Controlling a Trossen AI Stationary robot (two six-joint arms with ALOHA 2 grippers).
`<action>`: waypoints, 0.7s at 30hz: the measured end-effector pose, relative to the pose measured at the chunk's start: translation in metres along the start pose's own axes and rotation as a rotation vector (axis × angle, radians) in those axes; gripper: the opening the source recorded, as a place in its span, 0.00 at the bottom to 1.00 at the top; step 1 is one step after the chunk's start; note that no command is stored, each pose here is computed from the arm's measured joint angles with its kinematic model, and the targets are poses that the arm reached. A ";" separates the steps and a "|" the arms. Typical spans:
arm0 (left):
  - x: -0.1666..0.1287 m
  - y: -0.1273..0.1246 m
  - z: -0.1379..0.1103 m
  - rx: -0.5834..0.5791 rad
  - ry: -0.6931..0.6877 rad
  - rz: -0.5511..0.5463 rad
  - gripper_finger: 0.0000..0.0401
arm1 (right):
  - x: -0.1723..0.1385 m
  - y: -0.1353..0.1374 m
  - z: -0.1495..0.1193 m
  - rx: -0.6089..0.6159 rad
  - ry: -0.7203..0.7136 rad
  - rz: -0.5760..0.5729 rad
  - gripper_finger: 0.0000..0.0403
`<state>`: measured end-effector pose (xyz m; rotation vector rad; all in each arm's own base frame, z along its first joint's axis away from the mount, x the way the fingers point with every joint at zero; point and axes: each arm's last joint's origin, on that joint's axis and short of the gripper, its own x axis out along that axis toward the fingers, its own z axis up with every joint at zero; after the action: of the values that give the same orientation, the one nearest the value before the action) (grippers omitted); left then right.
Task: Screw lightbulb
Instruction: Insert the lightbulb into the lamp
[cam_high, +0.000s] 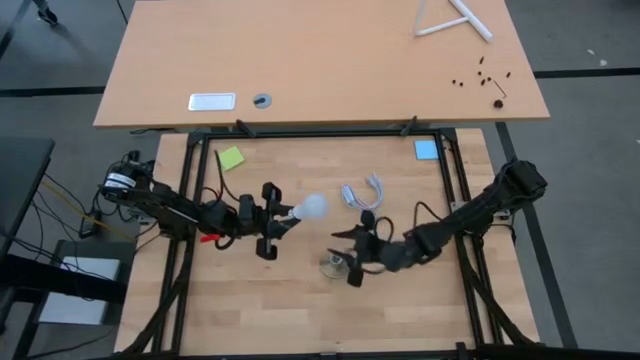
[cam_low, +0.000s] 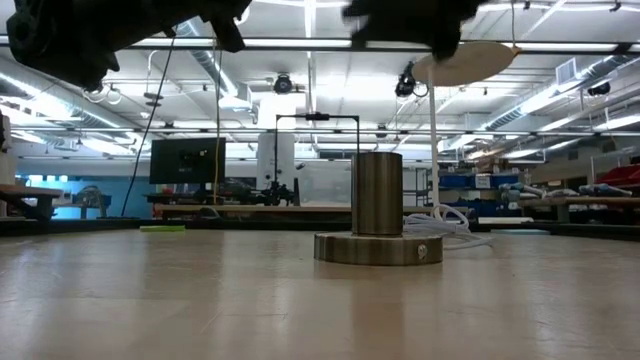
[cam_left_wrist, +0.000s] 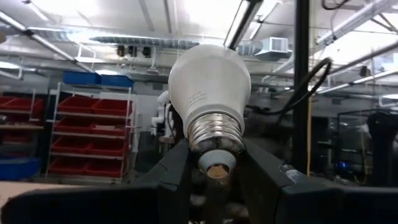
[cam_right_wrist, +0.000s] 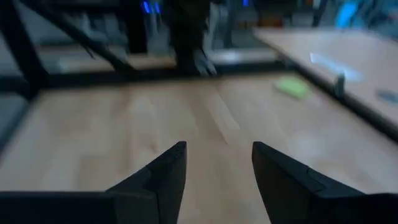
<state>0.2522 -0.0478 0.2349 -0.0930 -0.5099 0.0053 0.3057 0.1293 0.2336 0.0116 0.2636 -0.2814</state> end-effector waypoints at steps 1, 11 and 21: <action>0.000 0.001 0.000 -0.008 0.000 0.006 0.26 | -0.003 0.004 0.004 0.008 -0.038 0.013 0.49; 0.009 -0.001 0.007 -0.031 -0.045 -0.039 0.26 | -0.005 0.000 0.046 0.159 -0.410 0.113 0.62; 0.034 -0.008 0.027 0.005 -0.157 -0.093 0.26 | 0.013 -0.035 0.068 0.196 -0.596 0.225 0.71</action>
<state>0.2680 -0.0525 0.2757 -0.0642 -0.6703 -0.0774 0.3250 0.0886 0.2969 0.1481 -0.3571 -0.0761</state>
